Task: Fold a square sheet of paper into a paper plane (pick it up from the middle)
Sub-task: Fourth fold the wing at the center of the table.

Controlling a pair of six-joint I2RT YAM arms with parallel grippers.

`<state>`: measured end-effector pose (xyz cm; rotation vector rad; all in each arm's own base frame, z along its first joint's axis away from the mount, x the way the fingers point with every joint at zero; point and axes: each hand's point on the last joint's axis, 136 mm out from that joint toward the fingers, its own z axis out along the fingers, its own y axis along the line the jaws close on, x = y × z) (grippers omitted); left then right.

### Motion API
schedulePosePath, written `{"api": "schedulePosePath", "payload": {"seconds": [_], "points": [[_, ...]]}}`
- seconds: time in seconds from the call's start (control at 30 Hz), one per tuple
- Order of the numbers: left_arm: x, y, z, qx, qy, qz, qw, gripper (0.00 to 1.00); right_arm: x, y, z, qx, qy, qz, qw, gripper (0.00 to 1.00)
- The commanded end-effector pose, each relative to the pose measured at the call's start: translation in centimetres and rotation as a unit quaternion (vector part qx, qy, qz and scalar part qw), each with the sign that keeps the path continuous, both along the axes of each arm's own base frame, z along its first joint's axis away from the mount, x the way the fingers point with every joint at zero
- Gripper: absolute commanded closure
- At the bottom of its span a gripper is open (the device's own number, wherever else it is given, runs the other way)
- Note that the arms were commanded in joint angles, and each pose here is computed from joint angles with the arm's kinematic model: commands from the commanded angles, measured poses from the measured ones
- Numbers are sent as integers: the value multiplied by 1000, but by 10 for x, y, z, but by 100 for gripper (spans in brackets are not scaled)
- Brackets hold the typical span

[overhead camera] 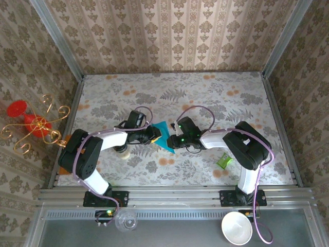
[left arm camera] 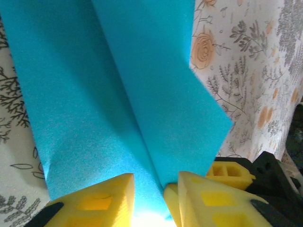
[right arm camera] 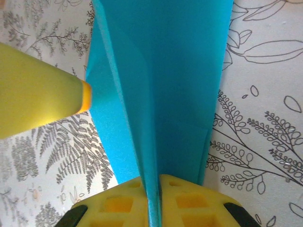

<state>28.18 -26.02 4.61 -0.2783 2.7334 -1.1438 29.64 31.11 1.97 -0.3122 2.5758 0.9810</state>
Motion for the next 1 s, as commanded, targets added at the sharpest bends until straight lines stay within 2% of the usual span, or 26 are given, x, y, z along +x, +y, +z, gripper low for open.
{"api": "schedulePosePath", "payload": {"seconds": [0.0, 0.17, 0.5, 0.73, 0.97], "points": [[6, -14, 11, -11, -20, -21, 1000, 65, -15, -5, -19, 13, 62, -3, 998, 85], [5, -17, 8, -2, -20, -32, 999, 60, -15, -6, -21, 24, 77, -7, 997, 85], [7, -20, 0, 20, -12, -44, 999, 58, -15, -9, -27, 29, 99, -15, 995, 85], [11, -20, -5, 32, -8, -40, 999, 53, -15, -10, -30, 29, 106, -18, 994, 85], [10, -11, -18, 63, 14, -24, 998, 53, -16, -10, -32, 29, 113, -20, 993, 84]]}}
